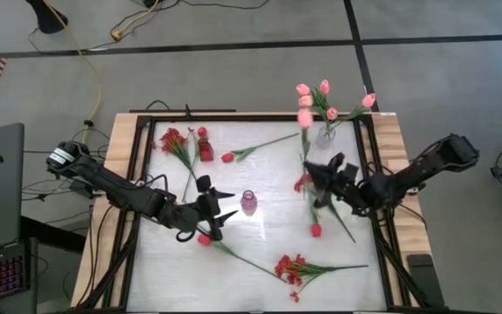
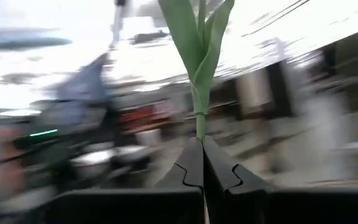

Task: Sort flowers into vase by color
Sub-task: Put the pink flower into the transparent vase

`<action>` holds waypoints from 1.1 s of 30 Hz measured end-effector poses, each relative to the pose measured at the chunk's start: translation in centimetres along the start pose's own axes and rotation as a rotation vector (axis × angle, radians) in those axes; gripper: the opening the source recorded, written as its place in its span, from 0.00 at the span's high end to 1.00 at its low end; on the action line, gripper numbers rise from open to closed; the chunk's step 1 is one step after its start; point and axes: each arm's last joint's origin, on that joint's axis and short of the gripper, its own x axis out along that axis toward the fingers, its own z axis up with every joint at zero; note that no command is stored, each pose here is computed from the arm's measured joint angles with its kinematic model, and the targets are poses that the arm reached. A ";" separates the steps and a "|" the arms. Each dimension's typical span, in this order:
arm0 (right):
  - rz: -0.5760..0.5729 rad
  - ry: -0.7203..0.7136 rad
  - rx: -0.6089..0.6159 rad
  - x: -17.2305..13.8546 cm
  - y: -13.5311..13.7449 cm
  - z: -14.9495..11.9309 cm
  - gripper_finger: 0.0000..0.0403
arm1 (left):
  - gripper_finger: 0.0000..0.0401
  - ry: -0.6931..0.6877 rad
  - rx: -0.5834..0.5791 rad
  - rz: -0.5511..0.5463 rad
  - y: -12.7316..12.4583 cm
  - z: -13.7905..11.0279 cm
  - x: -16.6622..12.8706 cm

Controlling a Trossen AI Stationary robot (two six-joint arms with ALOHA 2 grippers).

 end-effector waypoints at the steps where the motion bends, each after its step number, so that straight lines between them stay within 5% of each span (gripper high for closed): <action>1: 0.062 0.018 0.050 0.1 0.1 -0.3 0.95 | 0.47 -0.036 -0.013 -0.005 -0.2 0.4 0.2; 8: 0.266 0.100 0.227 2.1 2.4 -1.8 0.95 | 0.47 -0.395 0.004 -0.264 -3.4 2.0 2.9; 11: 0.359 0.099 0.232 3.2 4.0 -1.9 0.95 | 0.47 -0.499 -0.040 -0.217 -4.2 1.6 4.2; 15: 0.467 0.101 0.232 4.2 5.9 -2.1 0.95 | 0.47 -0.541 -0.109 -0.147 -4.1 1.2 5.4; 24: 0.499 0.089 0.138 5.4 7.5 -2.8 0.95 | 0.47 -0.588 -0.249 -0.433 -3.1 1.9 6.2; 33: 0.490 0.099 0.120 6.6 8.1 -3.7 0.95 | 0.47 -0.540 -0.287 -0.412 -2.5 1.6 6.9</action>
